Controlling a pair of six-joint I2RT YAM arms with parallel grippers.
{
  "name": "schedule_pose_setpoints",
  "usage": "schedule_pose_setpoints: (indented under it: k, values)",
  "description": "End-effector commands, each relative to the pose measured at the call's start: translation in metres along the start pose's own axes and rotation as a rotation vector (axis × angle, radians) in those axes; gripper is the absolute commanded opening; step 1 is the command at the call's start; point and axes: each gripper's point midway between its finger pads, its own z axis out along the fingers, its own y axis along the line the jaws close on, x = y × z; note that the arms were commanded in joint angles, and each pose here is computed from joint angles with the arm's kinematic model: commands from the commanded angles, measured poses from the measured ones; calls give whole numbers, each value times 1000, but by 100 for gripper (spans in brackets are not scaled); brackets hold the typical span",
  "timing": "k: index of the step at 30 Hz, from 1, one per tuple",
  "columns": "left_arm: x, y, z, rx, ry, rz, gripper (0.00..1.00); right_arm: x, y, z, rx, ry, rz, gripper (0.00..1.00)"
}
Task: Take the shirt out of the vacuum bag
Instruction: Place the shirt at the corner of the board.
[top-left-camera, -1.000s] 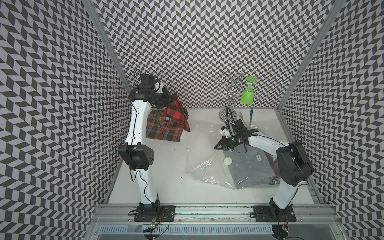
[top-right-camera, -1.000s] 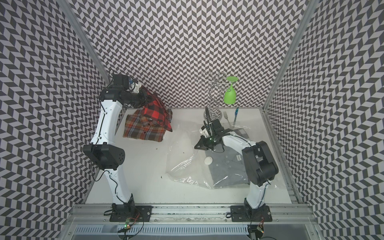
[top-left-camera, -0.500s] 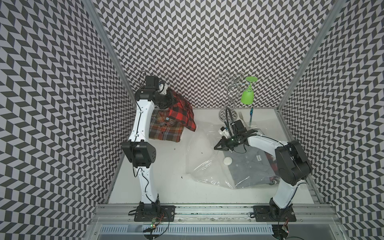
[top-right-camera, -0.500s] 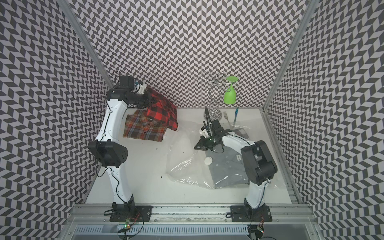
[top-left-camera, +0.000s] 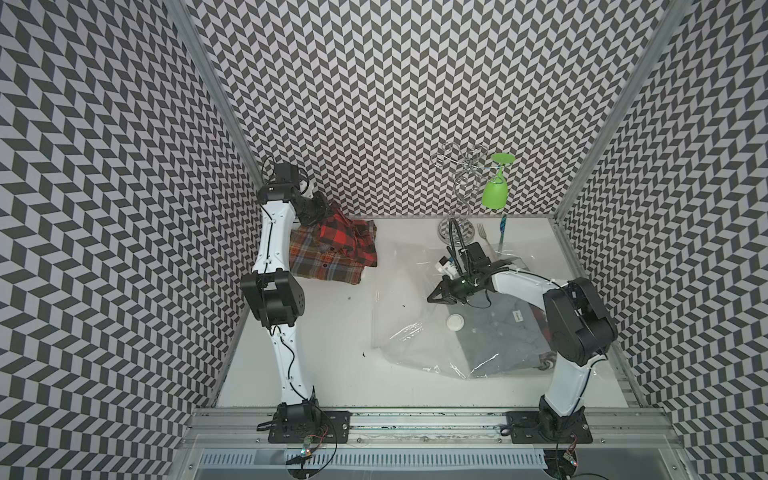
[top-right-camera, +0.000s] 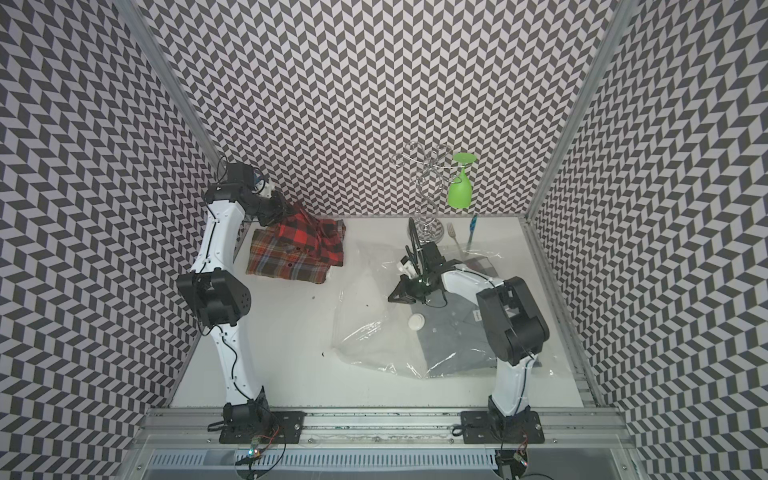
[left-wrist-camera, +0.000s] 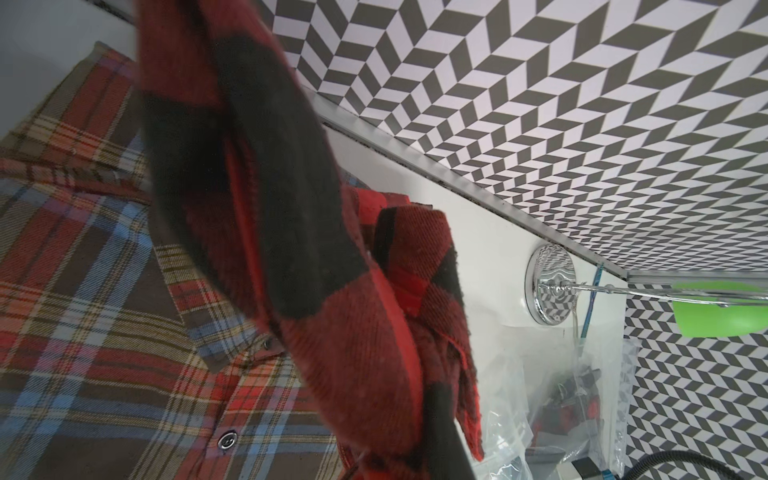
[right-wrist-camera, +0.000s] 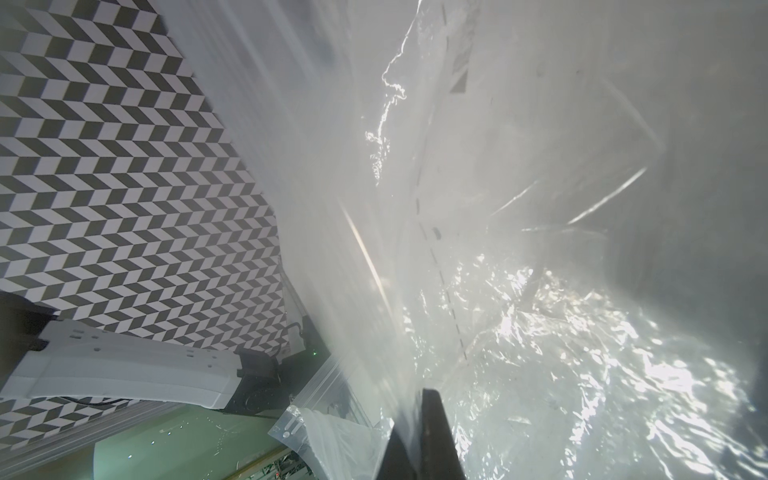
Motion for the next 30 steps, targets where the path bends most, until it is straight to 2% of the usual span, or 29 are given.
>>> schedule_pose_setpoints:
  k: [1, 12, 13, 15, 18, 19, 23, 28, 30]
  values:
    - [-15, 1, -16, 6, -54, 21, 0, -1, -2, 3, -13, -2, -27, 0]
    - [-30, 62, -3, -111, -63, -54, 0, 2, -5, 5, -14, 14, -25, 0]
    - [-32, 68, -3, -121, -68, -62, 6, 3, -5, 5, -14, 15, -23, 0]
    - [-39, 79, -5, -138, -84, -79, 38, 3, -4, 4, -14, 16, -20, 0]
    - [-51, 90, -15, -159, -124, -101, 70, 3, -3, 3, -12, 14, -17, 0]
    - [-54, 92, -20, -167, -141, -101, 98, 3, -3, 3, -13, 14, -15, 0]
    - [-68, 87, -55, -205, -236, -108, 99, 7, -5, 4, -12, 24, -2, 0]
    - [-78, 63, -104, -220, -363, -80, 99, 8, -5, 3, -5, 26, 8, 0]
    - [-75, 49, -114, -200, -380, -71, 100, 8, -3, 3, -5, 25, 9, 0]
